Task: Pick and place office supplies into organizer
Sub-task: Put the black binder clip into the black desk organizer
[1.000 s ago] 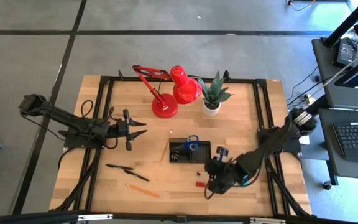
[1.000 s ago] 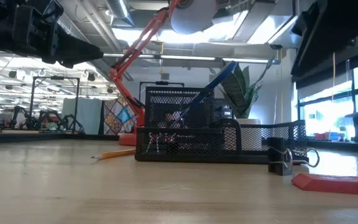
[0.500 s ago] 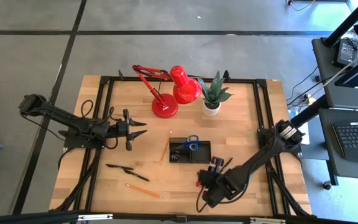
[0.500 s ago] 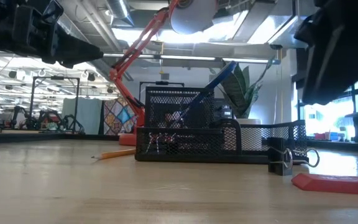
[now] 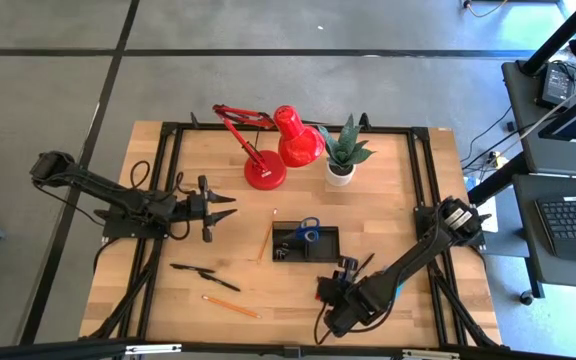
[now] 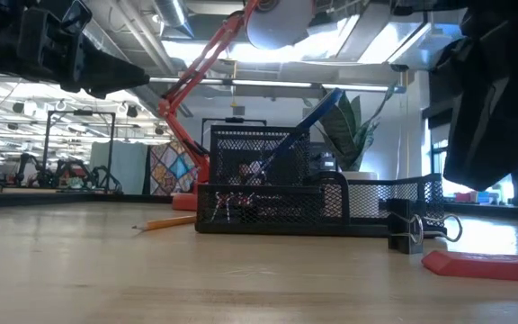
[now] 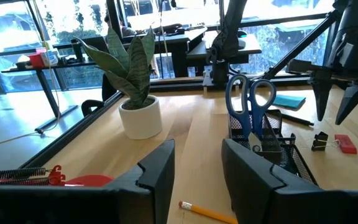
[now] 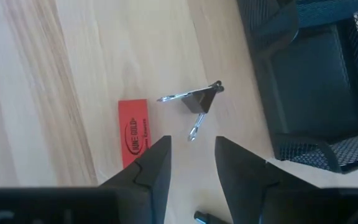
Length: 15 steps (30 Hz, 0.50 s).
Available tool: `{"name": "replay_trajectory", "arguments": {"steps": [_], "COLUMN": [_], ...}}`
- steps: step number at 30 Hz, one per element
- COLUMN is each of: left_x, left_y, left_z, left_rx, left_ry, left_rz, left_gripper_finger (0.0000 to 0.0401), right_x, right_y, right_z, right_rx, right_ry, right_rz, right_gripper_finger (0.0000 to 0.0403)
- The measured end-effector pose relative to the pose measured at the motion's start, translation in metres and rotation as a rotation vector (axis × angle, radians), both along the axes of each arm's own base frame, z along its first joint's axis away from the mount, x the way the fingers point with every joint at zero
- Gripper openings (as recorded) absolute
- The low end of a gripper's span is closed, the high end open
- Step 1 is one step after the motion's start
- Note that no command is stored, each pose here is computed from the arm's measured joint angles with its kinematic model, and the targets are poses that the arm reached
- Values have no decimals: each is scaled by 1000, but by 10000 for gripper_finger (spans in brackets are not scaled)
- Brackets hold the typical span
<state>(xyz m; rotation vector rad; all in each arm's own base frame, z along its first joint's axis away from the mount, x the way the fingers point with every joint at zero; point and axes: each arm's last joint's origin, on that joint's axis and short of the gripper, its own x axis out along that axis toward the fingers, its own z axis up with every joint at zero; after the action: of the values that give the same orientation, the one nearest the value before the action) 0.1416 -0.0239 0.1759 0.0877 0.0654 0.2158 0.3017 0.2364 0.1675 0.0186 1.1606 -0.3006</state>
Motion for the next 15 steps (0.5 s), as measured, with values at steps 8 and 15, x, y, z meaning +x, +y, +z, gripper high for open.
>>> {"name": "replay_trajectory", "arguments": {"steps": [8, 15], "left_x": [0, 0], "left_y": [0, 0], "left_z": [0, -1], "left_rx": [0, 1], "left_ry": [0, 5], "left_rz": [0, 0], "left_gripper_finger": [127, 127], "right_x": [-1, -4], "right_y": [-1, -7], "right_z": [-12, -28], "right_rx": [28, 30], "right_ry": [-33, -35], "right_rz": [-5, -14], "right_gripper_finger": [128, 128]}}
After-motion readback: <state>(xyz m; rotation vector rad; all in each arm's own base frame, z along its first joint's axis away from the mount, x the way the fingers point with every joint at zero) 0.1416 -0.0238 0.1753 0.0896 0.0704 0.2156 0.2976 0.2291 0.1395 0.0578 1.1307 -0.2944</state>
